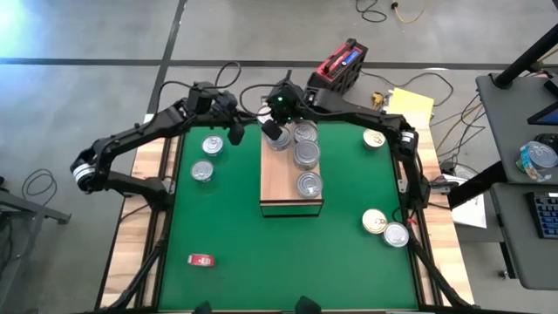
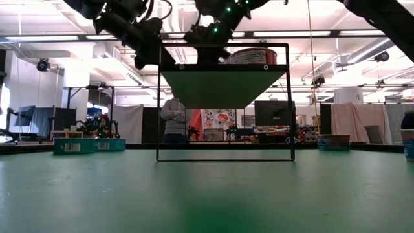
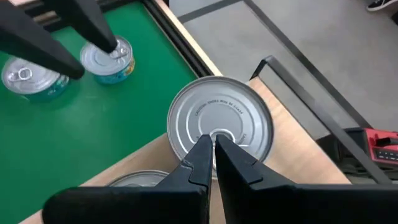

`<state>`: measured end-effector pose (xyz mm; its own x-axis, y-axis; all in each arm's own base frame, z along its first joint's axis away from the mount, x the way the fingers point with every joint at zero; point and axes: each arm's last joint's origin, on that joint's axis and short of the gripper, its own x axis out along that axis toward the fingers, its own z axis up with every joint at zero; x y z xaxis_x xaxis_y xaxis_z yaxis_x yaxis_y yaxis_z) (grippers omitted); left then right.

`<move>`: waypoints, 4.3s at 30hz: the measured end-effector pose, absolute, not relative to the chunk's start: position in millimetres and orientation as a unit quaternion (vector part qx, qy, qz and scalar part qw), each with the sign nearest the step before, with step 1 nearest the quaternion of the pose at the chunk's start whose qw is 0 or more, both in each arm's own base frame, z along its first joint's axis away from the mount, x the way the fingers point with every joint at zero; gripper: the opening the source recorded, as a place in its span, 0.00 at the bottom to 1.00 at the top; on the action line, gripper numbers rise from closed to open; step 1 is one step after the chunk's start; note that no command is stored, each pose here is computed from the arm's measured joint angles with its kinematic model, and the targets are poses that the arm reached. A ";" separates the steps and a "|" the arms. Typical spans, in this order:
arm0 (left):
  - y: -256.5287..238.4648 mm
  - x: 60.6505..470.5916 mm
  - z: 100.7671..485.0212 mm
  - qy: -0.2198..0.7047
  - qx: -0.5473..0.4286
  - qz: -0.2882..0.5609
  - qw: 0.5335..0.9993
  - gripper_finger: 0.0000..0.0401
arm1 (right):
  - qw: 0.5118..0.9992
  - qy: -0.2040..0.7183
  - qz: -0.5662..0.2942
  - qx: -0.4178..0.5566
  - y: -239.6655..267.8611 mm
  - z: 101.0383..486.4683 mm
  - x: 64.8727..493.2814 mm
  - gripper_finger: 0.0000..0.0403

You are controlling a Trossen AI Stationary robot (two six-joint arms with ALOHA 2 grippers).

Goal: Stack canned seafood by type on shelf
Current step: Stack the blue tuna can on top of the blue tuna can on the shelf

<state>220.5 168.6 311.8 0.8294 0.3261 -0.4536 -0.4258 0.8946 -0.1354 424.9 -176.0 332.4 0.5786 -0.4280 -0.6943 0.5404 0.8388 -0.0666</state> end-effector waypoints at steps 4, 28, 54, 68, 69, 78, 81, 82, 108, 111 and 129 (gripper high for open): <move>171.9 215.2 306.6 0.194 -0.116 0.211 0.951 0.19 | 0.883 0.374 -0.274 0.076 -177.8 324.7 429.0 0.03; 204.5 212.2 272.7 0.182 -0.208 0.267 0.923 0.28 | 0.873 0.385 -0.295 0.047 -189.2 288.1 446.0 0.03; 223.8 230.3 243.2 0.179 -0.264 0.243 0.916 0.50 | 0.878 0.378 -0.290 0.051 -188.0 289.5 447.4 0.03; 228.6 227.5 245.7 0.162 -0.270 0.228 0.921 0.50 | 0.892 0.364 -0.260 0.062 -186.9 291.4 450.2 0.03; 229.2 226.0 247.0 0.159 -0.269 0.230 0.922 0.50 | 0.891 0.364 -0.263 0.062 -187.0 292.2 449.8 0.03; 226.0 217.7 259.9 0.148 -0.255 0.234 0.927 0.50 | 0.889 0.359 -0.278 0.056 -184.5 306.9 441.2 0.03; 224.7 216.7 262.9 0.145 -0.247 0.233 0.929 0.50 | 0.889 0.358 -0.280 0.056 -183.3 312.0 437.9 0.03; 224.4 216.4 263.6 0.144 -0.245 0.232 0.930 0.50 | 0.889 0.357 -0.280 0.055 -183.1 313.3 437.4 0.03; 201.4 195.9 301.9 0.110 -0.196 0.226 0.948 0.50 | 0.899 0.395 -0.185 -0.047 -189.5 329.5 437.4 0.03; 202.0 196.4 295.9 0.126 -0.197 0.226 0.945 0.50 | 0.894 0.409 -0.165 -0.084 -187.7 326.9 438.3 0.03; 190.3 220.3 289.4 0.161 -0.129 0.201 0.958 0.41 | 0.860 0.423 -0.252 -0.135 -169.9 358.0 418.6 0.03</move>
